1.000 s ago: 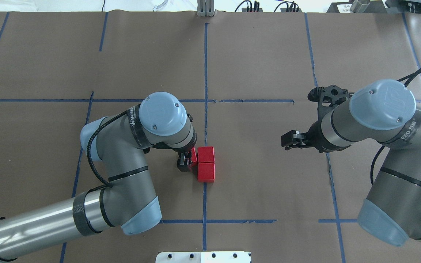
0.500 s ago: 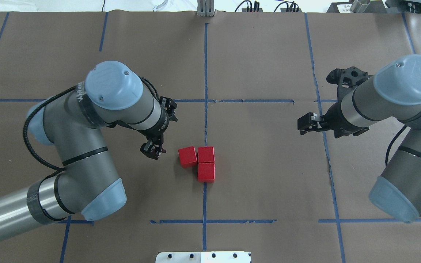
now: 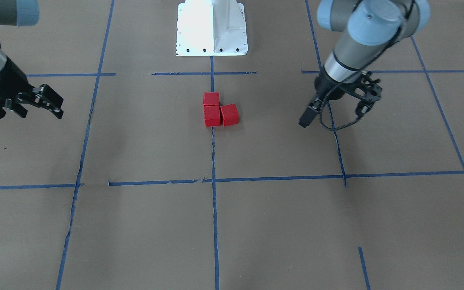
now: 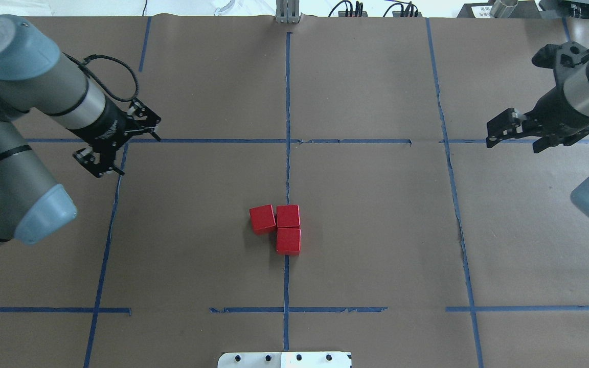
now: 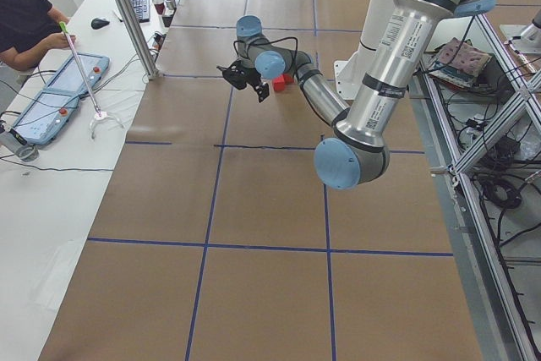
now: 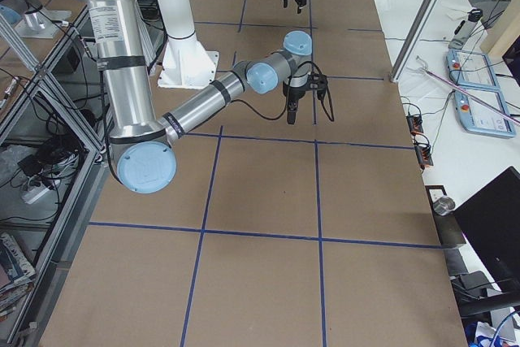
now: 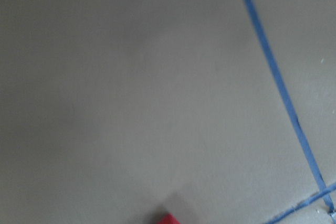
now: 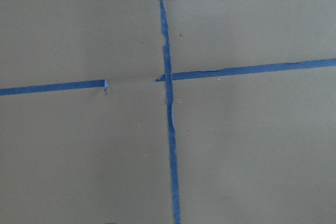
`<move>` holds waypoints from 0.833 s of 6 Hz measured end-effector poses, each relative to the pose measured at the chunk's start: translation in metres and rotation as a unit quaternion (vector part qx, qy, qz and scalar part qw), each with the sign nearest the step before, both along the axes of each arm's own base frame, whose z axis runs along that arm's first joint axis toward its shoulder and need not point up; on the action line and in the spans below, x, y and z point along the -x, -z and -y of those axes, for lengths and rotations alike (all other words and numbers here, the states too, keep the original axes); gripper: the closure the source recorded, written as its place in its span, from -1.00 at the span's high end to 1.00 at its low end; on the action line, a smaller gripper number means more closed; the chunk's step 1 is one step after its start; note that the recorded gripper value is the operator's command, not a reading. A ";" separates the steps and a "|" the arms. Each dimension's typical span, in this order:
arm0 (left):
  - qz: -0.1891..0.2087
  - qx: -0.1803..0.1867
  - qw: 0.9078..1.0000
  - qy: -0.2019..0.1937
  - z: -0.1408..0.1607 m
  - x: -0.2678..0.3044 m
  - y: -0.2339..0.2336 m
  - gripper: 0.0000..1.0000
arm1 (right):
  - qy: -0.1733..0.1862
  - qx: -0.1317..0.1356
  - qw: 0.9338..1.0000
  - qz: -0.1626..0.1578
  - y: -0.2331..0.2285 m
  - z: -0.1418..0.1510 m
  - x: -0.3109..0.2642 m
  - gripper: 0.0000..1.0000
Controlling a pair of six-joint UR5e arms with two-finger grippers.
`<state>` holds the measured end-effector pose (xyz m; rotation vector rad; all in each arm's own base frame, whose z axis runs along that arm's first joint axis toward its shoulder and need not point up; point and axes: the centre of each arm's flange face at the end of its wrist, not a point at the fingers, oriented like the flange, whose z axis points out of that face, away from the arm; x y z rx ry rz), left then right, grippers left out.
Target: Form red blocks into L shape at center
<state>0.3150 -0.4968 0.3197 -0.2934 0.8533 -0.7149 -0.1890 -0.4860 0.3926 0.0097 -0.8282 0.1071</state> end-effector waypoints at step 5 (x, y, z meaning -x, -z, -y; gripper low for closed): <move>0.043 -0.252 0.944 -0.211 0.006 0.270 -0.198 1.00 | 0.059 -0.033 0.997 -0.049 -0.169 -0.033 -0.195 1.00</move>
